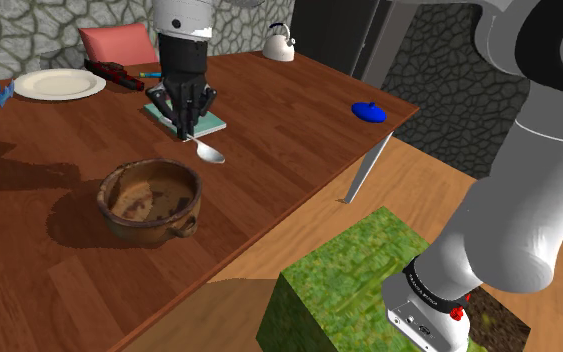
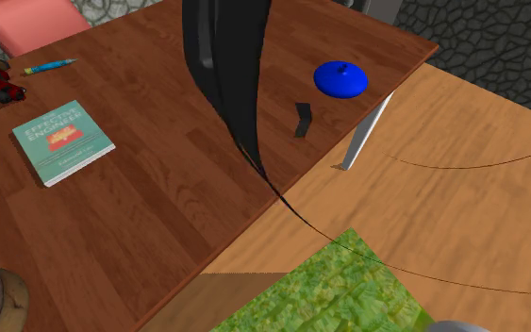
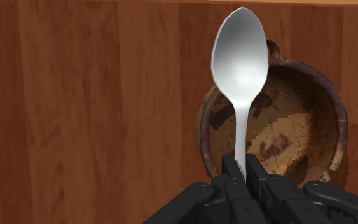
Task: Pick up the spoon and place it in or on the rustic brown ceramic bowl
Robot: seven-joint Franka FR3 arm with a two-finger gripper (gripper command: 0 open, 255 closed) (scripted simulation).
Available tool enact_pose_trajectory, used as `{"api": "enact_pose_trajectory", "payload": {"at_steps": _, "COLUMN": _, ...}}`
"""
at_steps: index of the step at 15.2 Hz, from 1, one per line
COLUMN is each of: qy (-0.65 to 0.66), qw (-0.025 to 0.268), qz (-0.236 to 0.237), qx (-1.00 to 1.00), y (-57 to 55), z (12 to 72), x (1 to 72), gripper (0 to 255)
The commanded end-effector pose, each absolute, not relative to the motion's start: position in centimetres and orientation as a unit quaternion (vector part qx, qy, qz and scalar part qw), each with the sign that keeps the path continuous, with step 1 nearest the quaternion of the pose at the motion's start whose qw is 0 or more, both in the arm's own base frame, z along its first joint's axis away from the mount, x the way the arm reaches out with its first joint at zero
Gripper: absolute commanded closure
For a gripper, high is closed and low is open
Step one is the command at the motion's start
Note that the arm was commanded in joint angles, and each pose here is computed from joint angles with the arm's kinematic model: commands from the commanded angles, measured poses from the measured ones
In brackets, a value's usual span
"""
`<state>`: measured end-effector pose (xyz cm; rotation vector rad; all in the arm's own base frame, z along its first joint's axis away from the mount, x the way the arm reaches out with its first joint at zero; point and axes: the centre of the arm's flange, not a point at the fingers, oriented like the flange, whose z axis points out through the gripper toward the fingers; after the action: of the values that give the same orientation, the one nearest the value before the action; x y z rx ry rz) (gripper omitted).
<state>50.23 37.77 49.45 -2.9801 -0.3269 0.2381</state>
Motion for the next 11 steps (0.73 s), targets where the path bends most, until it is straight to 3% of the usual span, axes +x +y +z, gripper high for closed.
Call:
{"api": "enact_pose_trajectory", "payload": {"at_steps": 1, "qy": -0.108, "qw": 0.067, "qz": 0.079, "qx": -0.989, "y": 40.5, "z": 49.4, "x": 50.0, "gripper": 255}}
{"api": "enact_pose_trajectory", "payload": {"at_steps": 11, "qy": -0.108, "qw": 0.067, "qz": 0.079, "qx": -0.989, "y": 46.1, "z": 46.9, "x": 49.4, "gripper": 255}}
